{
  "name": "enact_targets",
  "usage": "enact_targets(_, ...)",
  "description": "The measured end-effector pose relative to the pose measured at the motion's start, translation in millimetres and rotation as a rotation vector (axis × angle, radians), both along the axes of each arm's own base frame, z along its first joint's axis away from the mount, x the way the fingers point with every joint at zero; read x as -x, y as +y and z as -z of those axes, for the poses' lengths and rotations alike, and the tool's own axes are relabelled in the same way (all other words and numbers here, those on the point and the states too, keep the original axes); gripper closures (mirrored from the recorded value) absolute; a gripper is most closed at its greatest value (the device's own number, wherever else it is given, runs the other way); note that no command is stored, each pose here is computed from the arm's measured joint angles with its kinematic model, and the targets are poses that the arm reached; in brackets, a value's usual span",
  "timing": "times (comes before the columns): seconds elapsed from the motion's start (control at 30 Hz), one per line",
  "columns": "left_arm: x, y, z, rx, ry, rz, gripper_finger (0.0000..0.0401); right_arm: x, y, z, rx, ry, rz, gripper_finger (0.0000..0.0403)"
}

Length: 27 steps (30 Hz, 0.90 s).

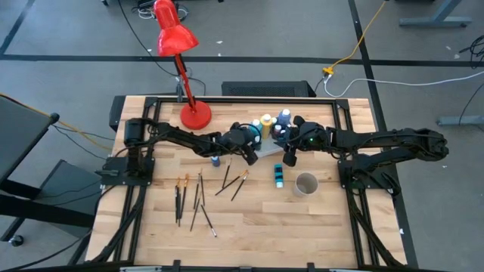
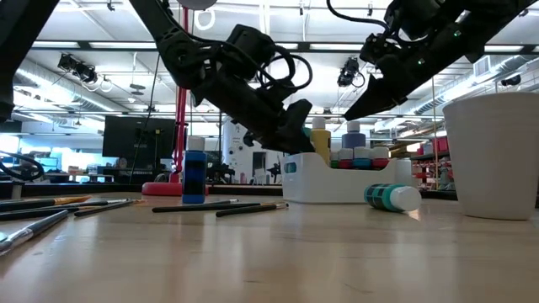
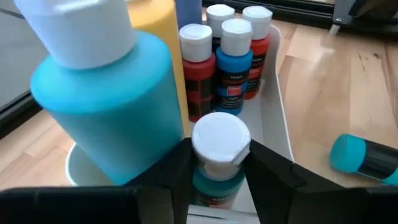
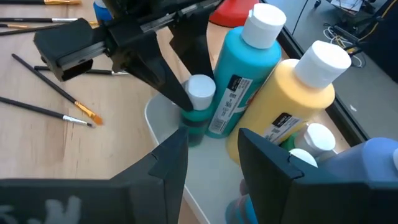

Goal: Pick & Place Paint Supplies
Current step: Put the blue matte acrylic craft paint into the white bin

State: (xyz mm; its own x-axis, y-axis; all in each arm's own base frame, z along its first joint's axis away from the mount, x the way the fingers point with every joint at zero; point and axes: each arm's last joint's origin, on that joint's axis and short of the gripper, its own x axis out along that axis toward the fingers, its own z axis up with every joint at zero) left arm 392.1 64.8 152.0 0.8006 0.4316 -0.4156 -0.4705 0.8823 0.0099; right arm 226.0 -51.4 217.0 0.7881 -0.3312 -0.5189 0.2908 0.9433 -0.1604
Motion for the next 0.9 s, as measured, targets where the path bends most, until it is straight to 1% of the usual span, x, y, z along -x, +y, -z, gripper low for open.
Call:
enact_targets(0.13, -0.1, -0.5, -1.0, -0.027, 0.012, 0.03, 0.0265, -0.1, 0.0, -0.1, 0.0, -0.002, 0.0, 0.0259)
enact_targets(0.23, -0.5, -1.1, -0.9, -0.02, 0.014, 0.064, 0.0262, -0.1, 0.0, -0.2, 0.0, -0.002, 0.0, 0.0259)
enact_targets(0.57, 0.6, -1.0, -4.9, -0.027, 0.011, 0.055, 0.021, -0.8, -0.2, -1.3, 0.003, -0.015, 0.0, 0.0259)
enact_targets(0.67, 3.4, -3.4, -22.3, -0.042, -0.025, 0.063, 0.0204, -0.7, -0.2, -1.2, 0.003, -0.014, 0.0, 0.0259)
enact_targets(0.77, 11.6, -9.6, -47.6, -0.077, -0.031, 0.095, 0.0204, -0.7, -0.1, -1.2, 0.003, -0.013, -0.001, 0.0259)
enact_targets(0.9, 31.4, -22.3, -87.8, -0.141, -0.019, 0.152, 0.0213, -1.0, -0.2, -1.6, 0.004, -0.019, -0.001, 0.0259)
